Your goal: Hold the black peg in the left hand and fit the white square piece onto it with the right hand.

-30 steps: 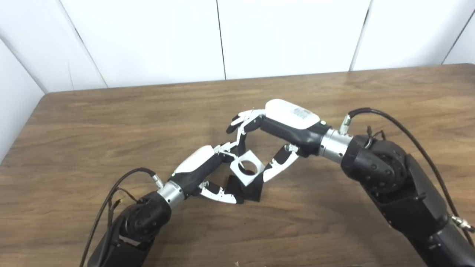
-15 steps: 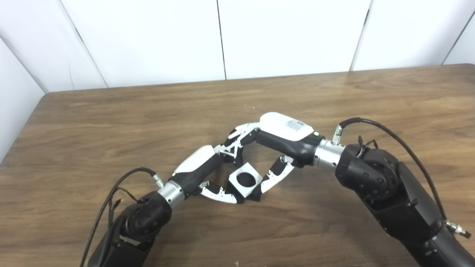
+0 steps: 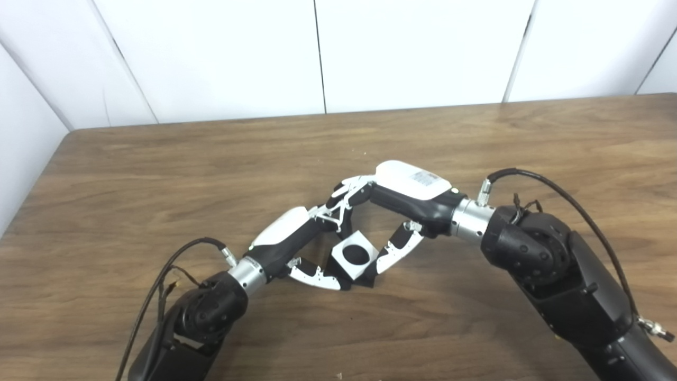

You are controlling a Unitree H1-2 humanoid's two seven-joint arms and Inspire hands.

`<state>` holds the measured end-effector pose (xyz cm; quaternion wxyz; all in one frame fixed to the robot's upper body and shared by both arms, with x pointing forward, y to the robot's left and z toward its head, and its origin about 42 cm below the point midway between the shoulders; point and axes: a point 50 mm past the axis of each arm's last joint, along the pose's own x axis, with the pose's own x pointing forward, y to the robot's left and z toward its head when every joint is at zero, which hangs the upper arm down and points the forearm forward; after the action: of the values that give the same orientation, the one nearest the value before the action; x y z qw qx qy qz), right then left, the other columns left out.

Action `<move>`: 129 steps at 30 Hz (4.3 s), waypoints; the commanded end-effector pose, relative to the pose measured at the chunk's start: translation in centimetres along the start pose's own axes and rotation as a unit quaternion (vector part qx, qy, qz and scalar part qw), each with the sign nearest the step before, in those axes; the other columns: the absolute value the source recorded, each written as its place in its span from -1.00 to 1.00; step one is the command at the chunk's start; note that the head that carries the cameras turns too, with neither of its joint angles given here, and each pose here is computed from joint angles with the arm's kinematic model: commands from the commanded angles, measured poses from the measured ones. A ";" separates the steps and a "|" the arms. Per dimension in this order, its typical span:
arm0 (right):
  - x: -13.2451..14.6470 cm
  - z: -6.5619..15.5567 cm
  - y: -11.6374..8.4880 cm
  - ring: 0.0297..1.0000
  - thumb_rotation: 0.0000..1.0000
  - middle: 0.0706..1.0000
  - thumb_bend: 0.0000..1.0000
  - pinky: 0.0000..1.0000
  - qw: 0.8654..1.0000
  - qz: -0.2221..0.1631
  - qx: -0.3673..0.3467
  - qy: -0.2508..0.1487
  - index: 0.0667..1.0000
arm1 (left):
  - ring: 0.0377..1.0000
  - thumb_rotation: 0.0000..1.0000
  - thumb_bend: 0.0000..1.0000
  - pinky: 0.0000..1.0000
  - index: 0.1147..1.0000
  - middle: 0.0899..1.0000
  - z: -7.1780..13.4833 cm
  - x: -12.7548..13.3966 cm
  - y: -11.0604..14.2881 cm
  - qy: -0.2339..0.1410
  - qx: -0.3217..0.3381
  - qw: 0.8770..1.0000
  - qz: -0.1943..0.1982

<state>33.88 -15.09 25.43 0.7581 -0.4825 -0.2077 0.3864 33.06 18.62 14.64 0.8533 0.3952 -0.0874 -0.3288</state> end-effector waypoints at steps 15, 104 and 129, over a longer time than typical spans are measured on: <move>1.0 -1.4 -1.2 0.73 -0.73 0.55 0.03 0.62 0.999 -0.032 -0.008 0.005 -0.11 | 1.00 -0.86 0.05 1.00 -0.15 0.97 0.2 0.2 -0.9 0.002 0.018 1.000 -0.022; 0.8 -0.9 -0.8 0.72 -0.73 0.54 0.03 0.68 0.999 0.003 -0.038 0.004 -0.11 | 1.00 -0.85 0.04 1.00 -0.15 0.97 0.4 0.6 -0.8 0.002 0.014 1.000 -0.024; 0.5 -0.9 -1.5 0.82 -0.23 0.74 0.83 0.79 0.998 0.043 -0.033 0.035 0.55 | 1.00 -0.86 0.04 1.00 -0.15 0.97 0.4 0.4 -0.7 0.007 0.013 1.000 -0.028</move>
<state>34.88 -15.56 24.04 0.7320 -0.5228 -0.1368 0.4149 33.01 17.84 14.75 0.8519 0.3948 -0.0894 -0.3322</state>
